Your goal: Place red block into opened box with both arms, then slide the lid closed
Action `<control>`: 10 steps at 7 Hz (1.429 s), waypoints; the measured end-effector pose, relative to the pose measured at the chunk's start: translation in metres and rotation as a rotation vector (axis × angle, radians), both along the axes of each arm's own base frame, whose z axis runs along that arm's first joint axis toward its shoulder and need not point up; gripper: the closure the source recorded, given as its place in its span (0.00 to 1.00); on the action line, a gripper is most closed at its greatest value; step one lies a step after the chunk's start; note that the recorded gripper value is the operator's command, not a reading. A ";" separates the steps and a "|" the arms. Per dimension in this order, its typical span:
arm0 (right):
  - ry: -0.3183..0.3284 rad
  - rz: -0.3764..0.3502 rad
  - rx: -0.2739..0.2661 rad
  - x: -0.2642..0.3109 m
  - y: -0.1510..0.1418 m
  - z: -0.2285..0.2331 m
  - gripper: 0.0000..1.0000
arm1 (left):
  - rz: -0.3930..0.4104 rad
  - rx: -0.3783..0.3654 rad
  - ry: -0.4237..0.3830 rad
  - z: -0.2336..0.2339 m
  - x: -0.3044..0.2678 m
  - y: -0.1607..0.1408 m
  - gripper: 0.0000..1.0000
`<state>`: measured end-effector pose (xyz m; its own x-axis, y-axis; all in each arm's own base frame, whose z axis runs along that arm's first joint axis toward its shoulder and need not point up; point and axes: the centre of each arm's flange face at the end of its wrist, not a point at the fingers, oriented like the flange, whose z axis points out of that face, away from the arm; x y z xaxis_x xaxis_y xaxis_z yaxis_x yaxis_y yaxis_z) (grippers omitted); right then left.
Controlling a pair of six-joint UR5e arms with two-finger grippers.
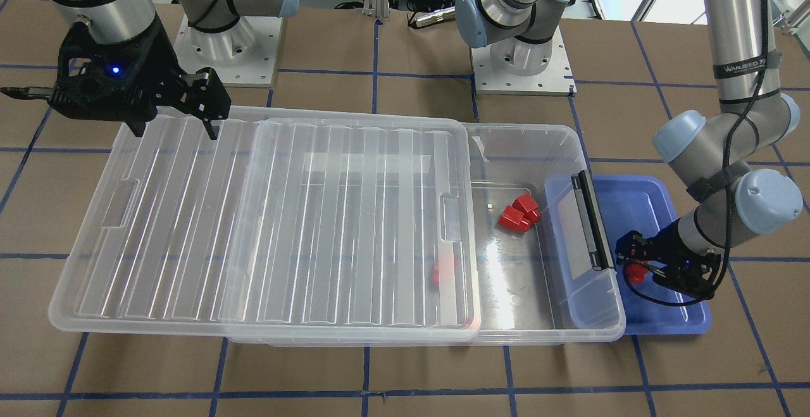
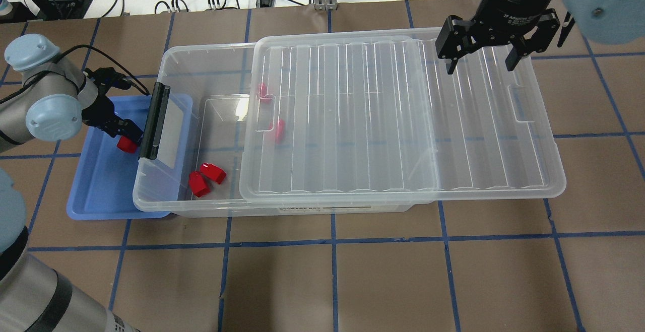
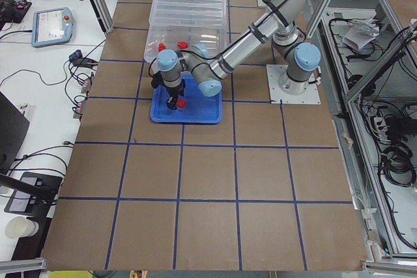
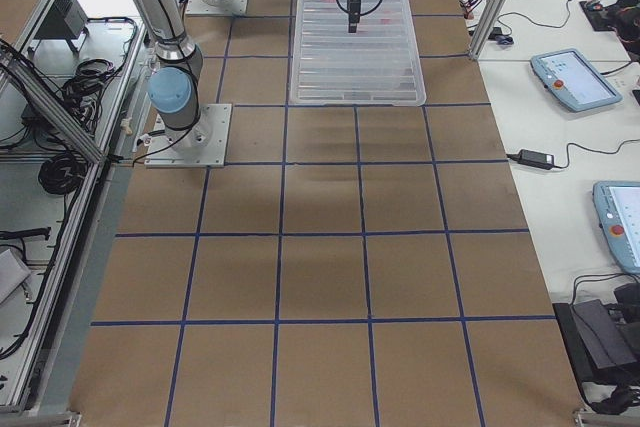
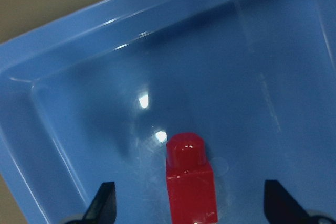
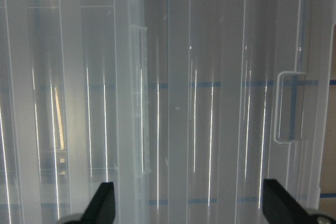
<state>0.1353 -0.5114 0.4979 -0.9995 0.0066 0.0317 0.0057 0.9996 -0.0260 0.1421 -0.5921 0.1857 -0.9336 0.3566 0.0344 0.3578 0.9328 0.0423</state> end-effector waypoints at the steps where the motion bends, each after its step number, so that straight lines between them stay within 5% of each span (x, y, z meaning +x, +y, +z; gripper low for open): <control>1: 0.000 0.000 -0.001 0.000 0.000 0.000 0.00 | 0.010 0.000 -0.003 0.001 0.000 0.000 1.00; 5: 0.003 0.001 0.000 0.000 0.000 0.000 0.00 | 0.033 -0.015 -0.012 0.037 -0.004 -0.009 1.00; 8: 0.003 0.000 0.001 0.000 0.000 0.000 0.00 | 0.006 0.032 0.004 0.151 -0.024 -0.047 1.00; 10: 0.004 0.000 0.001 -0.001 0.000 -0.001 0.00 | 0.060 0.052 -0.006 0.220 -0.100 -0.051 1.00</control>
